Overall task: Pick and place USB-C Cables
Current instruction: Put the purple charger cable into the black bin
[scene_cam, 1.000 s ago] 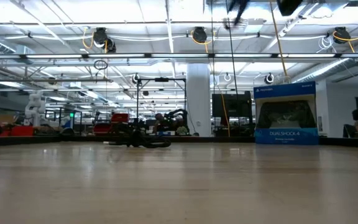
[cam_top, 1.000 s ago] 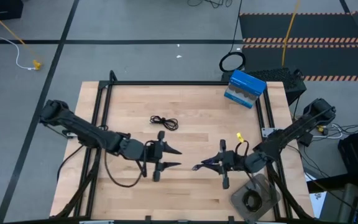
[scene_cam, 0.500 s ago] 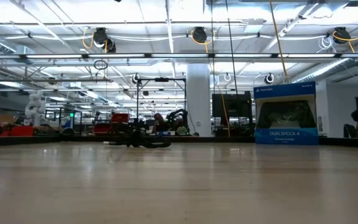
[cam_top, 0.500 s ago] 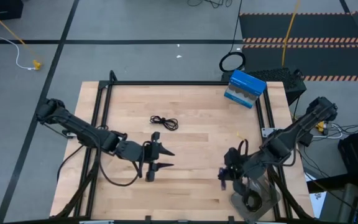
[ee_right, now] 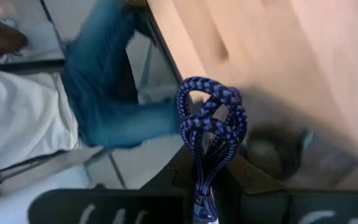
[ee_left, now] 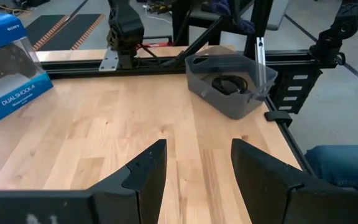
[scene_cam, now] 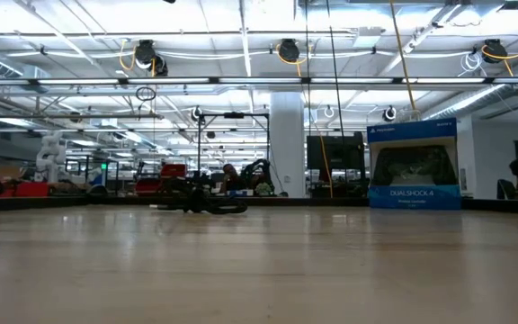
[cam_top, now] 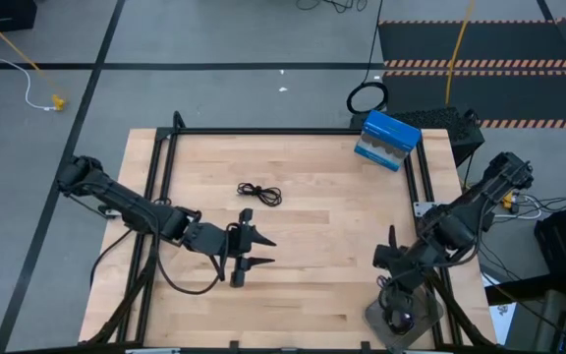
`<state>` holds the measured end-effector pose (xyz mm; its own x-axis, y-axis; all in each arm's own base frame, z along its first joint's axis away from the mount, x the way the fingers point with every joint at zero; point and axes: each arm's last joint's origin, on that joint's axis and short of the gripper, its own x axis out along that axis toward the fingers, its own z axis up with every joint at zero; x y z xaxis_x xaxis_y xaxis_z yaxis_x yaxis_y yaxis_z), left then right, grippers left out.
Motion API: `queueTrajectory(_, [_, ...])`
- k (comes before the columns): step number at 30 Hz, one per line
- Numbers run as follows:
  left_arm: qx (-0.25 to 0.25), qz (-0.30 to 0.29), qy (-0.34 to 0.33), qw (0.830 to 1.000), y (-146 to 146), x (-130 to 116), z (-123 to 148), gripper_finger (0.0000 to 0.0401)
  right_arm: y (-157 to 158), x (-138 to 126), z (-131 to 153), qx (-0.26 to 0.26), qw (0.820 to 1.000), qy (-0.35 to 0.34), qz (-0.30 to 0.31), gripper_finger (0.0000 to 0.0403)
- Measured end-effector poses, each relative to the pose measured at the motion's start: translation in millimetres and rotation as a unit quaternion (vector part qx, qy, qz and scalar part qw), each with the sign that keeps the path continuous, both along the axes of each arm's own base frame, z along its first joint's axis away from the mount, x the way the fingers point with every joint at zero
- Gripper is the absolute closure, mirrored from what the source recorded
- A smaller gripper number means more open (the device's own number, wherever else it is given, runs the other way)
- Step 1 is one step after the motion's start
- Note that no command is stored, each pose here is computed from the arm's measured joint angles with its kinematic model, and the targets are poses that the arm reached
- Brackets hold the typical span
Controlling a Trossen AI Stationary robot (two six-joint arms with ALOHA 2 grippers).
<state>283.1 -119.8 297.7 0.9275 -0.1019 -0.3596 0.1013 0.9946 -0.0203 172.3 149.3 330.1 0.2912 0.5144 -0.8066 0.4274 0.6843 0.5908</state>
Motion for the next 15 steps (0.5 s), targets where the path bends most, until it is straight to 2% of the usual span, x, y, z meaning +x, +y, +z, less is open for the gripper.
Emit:
queueTrajectory(6, [0.000, 0.000, 0.000, 1.000, 0, 0, 0, 0.0219, 0, -8, -4, -0.005, 0.999, 0.053, -0.001, 0.0383])
queueTrajectory(15, [-0.002, 0.001, 0.001, 1.000, 0, 0, 0, 0.0219, -1, -20, -25, -0.053, 0.993, 0.095, 0.039, 0.0383])
